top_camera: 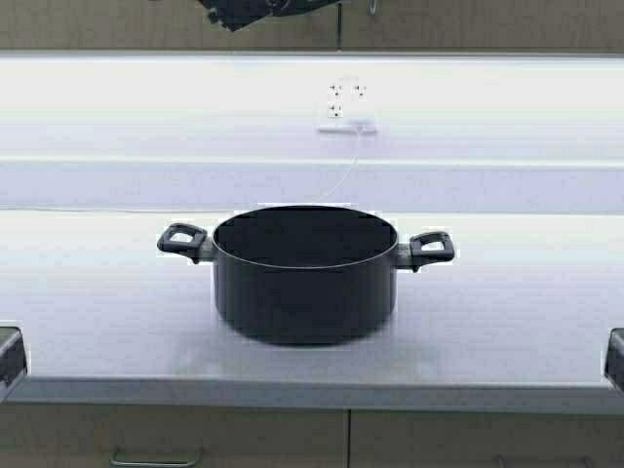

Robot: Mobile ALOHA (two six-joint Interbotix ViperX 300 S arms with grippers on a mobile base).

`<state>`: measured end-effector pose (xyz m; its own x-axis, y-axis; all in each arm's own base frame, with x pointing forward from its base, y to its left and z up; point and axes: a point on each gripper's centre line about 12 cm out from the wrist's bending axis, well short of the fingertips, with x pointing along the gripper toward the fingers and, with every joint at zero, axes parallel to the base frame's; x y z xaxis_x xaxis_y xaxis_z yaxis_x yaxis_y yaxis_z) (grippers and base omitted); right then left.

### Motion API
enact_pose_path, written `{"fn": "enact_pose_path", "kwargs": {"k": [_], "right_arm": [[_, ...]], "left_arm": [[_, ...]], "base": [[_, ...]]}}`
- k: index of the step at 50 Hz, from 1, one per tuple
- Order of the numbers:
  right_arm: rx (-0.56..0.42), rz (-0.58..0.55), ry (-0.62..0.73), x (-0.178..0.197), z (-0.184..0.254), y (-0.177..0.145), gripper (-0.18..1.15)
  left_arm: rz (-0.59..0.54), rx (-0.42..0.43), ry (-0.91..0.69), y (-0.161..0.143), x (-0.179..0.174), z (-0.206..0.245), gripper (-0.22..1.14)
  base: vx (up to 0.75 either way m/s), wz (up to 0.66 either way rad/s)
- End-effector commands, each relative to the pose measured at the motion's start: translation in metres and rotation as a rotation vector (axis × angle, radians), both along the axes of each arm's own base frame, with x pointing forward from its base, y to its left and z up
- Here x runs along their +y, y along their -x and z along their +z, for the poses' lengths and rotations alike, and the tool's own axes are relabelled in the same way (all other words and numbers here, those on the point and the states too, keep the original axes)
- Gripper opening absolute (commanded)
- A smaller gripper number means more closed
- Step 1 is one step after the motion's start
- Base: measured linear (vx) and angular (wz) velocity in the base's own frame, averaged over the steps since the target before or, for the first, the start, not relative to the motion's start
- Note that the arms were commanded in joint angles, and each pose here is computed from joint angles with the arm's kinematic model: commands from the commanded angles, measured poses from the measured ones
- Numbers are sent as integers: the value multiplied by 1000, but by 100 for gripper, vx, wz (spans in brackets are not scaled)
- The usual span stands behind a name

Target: Open the cabinet, put the pot inside, then close it

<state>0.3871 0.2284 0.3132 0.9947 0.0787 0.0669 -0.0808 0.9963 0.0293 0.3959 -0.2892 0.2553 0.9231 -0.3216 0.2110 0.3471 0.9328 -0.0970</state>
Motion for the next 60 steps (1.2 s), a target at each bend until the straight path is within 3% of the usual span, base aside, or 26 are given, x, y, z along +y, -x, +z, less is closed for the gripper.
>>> {"fn": "enact_pose_path", "kwargs": {"k": [1, 11, 15, 19, 24, 26, 28, 34, 42, 60], "right_arm": [[-37, -33, -24, -4, 13, -15, 100], [-47, -42, -31, 2, 14, -29, 97], [-41, -43, -26, 4, 10, -34, 85], [-31, -44, -22, 5, 5, -39, 59], [-20, -45, -18, 4, 0, -45, 10], [-15, -47, -16, 4, -3, -46, -5], [-12, -50, -12, 3, -5, -47, -10], [-8, -52, -18, 1, -4, -45, 10], [42, -16, 4, -13, -7, -17, 7], [179, 228, 78, -48, -10, 75, 7]], "left_arm": [[24, -56, 41, -18, -4, 17, 101], [44, -63, 48, -35, -7, 10, 98], [49, -65, 46, -40, -8, 8, 85], [52, -64, 46, -44, -8, 8, 54], [51, -62, 48, -48, -8, 11, -5], [53, -62, 49, -50, -8, 11, -18], [53, -60, 47, -51, -8, 11, -15], [51, -45, 37, -49, -3, 11, 10], [16, -9, 6, -14, 2, 9, 1], [-35, 118, -83, 72, 58, -3, 2]], "base": [[0, 0], [0, 0], [-1, 1], [-2, 2], [-1, 2], [-1, 4], [-2, 6], [-3, 2], [-4, 1], [2, -2]]}}
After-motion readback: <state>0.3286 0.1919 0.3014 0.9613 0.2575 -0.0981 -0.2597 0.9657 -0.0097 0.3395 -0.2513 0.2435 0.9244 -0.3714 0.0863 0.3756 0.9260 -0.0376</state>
